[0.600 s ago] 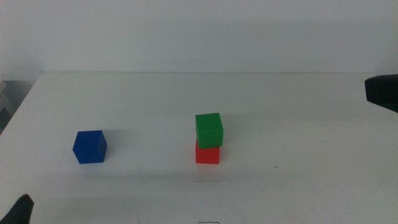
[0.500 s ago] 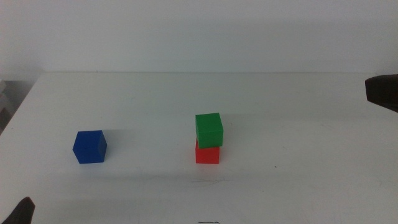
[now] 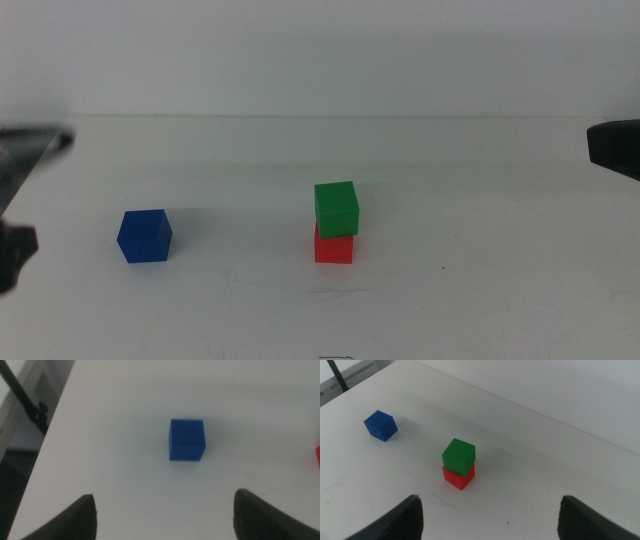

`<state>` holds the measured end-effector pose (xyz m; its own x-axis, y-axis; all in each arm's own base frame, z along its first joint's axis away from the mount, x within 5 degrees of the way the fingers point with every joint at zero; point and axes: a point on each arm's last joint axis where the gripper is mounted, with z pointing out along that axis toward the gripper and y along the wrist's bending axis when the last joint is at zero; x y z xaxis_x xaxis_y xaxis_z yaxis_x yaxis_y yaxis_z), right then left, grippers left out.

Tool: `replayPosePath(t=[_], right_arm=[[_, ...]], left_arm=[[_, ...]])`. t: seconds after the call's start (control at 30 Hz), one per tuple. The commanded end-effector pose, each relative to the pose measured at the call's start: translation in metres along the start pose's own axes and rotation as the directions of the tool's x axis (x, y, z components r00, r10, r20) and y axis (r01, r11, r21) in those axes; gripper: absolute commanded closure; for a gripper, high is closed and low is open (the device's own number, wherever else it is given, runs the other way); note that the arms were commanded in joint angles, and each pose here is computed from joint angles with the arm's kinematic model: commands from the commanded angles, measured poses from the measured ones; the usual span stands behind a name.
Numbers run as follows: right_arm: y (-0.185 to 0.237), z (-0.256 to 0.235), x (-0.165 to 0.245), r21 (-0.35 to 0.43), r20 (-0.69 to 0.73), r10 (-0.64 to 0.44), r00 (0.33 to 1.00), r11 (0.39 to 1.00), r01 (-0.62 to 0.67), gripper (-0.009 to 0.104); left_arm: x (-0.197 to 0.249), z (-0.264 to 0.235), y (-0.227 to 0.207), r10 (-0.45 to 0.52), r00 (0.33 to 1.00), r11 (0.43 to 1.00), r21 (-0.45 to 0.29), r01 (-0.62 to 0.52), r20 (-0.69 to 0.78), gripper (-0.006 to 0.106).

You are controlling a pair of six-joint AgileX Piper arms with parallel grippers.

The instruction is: Stack red cubes first, then green, then blue cubes in a specific spot.

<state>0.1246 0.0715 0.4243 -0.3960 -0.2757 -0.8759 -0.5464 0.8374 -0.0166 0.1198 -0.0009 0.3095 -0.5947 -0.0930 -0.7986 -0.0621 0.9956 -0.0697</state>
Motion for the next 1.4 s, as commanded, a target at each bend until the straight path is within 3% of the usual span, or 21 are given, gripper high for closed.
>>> replayPosePath(t=[0.0,0.37,0.8,1.07,1.37], right_arm=[[-0.002,-0.007,-0.013,0.026,0.104,-0.017,0.994,1.000,0.015,0.020],[-0.002,-0.007,-0.013,0.026,0.104,-0.017,0.994,1.000,0.015,0.020],[-0.002,-0.007,-0.013,0.026,0.104,-0.017,0.994,1.000,0.015,0.020],[-0.002,-0.007,-0.013,0.026,0.104,-0.017,0.994,1.000,0.015,0.020],[-0.002,-0.007,-0.013,0.026,0.104,-0.017,0.994,1.000,0.015,0.020]], left_arm=[[-0.031,0.001,-0.003,0.002,1.000,1.000,-0.007,-0.002,-0.014,0.007],[-0.051,0.052,-0.010,-0.027,0.947,1.000,-0.022,0.021,-0.320,0.007],[-0.078,0.084,-0.014,-0.023,0.927,0.999,-0.031,0.012,-0.374,0.007],[-0.112,0.143,-0.040,0.037,0.864,0.999,0.001,-0.042,-0.502,0.007],[-0.113,0.208,-0.049,0.056,0.809,0.998,0.004,-0.066,-0.585,0.007]])
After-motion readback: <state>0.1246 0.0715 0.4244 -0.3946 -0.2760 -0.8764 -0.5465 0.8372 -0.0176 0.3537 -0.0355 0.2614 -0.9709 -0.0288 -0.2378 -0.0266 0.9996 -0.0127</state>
